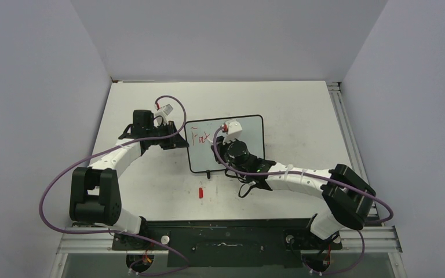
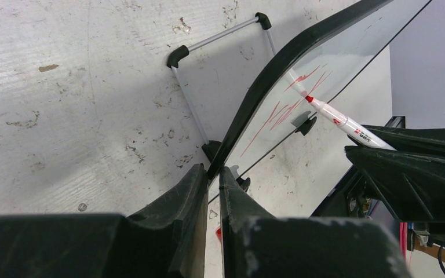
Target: Write a sentence on the whiteboard
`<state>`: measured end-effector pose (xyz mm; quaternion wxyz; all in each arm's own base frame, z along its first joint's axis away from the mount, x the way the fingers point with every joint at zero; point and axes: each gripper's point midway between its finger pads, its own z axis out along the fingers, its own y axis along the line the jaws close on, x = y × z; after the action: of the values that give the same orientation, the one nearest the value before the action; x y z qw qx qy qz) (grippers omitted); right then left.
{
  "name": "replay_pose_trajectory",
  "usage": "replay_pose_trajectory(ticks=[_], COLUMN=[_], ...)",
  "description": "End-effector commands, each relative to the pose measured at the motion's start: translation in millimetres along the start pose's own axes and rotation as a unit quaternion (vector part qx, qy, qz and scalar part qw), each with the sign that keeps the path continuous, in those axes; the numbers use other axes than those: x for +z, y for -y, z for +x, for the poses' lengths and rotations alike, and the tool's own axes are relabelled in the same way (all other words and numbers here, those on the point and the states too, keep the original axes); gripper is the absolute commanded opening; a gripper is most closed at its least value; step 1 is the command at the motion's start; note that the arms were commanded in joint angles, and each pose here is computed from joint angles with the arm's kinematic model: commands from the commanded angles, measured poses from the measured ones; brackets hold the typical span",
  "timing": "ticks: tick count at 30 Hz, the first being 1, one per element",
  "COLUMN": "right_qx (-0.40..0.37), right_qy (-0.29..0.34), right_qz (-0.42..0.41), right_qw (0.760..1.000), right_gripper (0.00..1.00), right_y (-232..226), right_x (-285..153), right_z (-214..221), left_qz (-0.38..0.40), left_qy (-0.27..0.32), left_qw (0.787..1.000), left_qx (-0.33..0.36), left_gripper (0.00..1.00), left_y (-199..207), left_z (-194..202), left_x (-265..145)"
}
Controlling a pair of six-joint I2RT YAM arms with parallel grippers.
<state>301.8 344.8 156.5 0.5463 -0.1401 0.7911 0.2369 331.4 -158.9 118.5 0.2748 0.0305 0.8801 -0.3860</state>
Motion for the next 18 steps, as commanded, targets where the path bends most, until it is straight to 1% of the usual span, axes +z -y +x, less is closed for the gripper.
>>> replay_pose_trajectory(ticks=[1, 7, 18], right_qx=[0.008, 0.011, 0.010], right_qy=[0.002, -0.004, 0.006], right_qz=[0.016, 0.016, 0.026], right_qw=[1.000, 1.000, 1.000], right_gripper=[0.05, 0.05, 0.05], right_y=[8.3, 9.0, 12.5], right_x=[-6.4, -10.0, -14.0], right_z=[2.8, 9.8, 1.3], left_qz=[0.027, 0.027, 0.026], left_qy=[0.010, 0.010, 0.010], left_qw=[0.999, 0.999, 0.999], left_qx=[0.020, 0.020, 0.019], left_gripper=[0.08, 0.08, 0.08], left_y=[19.4, 19.4, 19.0], left_z=[-13.2, -13.2, -13.0], left_x=[-5.1, -5.2, -4.7])
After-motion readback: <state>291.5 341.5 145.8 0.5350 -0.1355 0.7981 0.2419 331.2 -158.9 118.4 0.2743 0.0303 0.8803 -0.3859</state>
